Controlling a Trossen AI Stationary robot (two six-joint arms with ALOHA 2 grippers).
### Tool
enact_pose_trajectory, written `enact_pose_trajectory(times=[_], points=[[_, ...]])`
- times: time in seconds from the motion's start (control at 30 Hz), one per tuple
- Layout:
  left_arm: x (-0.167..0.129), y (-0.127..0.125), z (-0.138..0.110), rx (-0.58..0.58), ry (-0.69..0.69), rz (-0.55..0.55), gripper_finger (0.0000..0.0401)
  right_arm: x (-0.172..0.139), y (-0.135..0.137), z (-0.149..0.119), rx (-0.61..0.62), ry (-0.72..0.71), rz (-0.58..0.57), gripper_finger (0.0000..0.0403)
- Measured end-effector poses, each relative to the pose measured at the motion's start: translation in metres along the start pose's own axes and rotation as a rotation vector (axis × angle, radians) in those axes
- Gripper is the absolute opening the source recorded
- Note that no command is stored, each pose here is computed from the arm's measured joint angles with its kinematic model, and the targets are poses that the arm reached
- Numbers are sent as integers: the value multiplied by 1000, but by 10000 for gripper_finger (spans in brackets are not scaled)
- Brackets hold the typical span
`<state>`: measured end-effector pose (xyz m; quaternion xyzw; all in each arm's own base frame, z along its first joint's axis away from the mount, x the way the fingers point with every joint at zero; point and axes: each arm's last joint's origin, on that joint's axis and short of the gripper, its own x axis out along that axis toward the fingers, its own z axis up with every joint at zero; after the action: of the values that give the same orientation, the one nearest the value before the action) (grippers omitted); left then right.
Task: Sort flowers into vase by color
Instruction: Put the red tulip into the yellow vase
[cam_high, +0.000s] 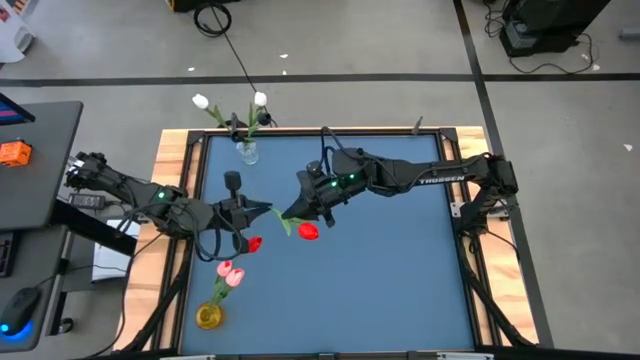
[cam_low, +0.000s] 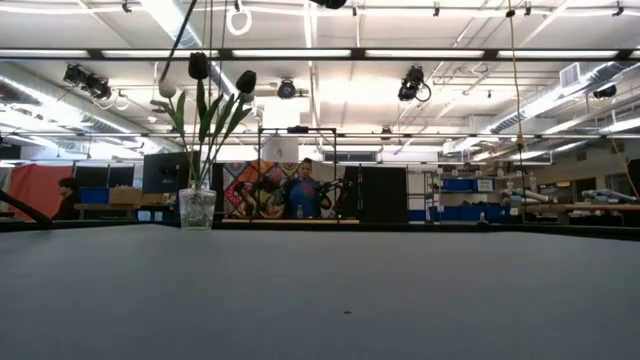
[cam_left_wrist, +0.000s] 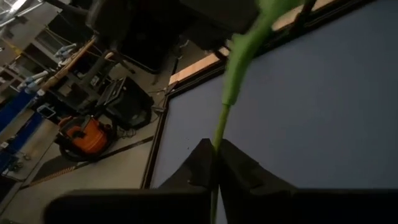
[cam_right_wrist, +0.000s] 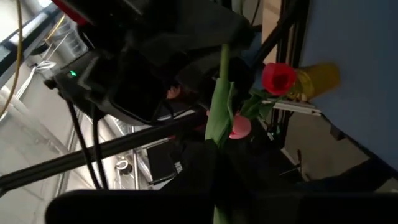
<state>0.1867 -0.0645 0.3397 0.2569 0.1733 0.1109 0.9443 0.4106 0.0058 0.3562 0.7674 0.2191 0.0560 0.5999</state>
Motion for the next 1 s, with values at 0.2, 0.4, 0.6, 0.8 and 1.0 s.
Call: enact_pose_trajectory(times=[0.2, 0.4, 0.6, 0.8, 1.0], points=[[-2, 2, -3, 8, 23, 26, 9, -3, -3, 8, -120, -56, -35, 35], [-15, 10, -10, -66, 49, 21, 7, -14, 5, 16, -251, -181, -23, 72], [-31, 24, -13, -136, 8, 32, 6, -44, 26, 16, -397, -303, 12, 123], [-53, 35, -14, -228, -74, 0, 5, -88, 46, -1, -655, -528, -67, 150], [-65, 37, -17, -305, -100, -38, 4, -126, 48, -43, -900, -749, -310, 148]])
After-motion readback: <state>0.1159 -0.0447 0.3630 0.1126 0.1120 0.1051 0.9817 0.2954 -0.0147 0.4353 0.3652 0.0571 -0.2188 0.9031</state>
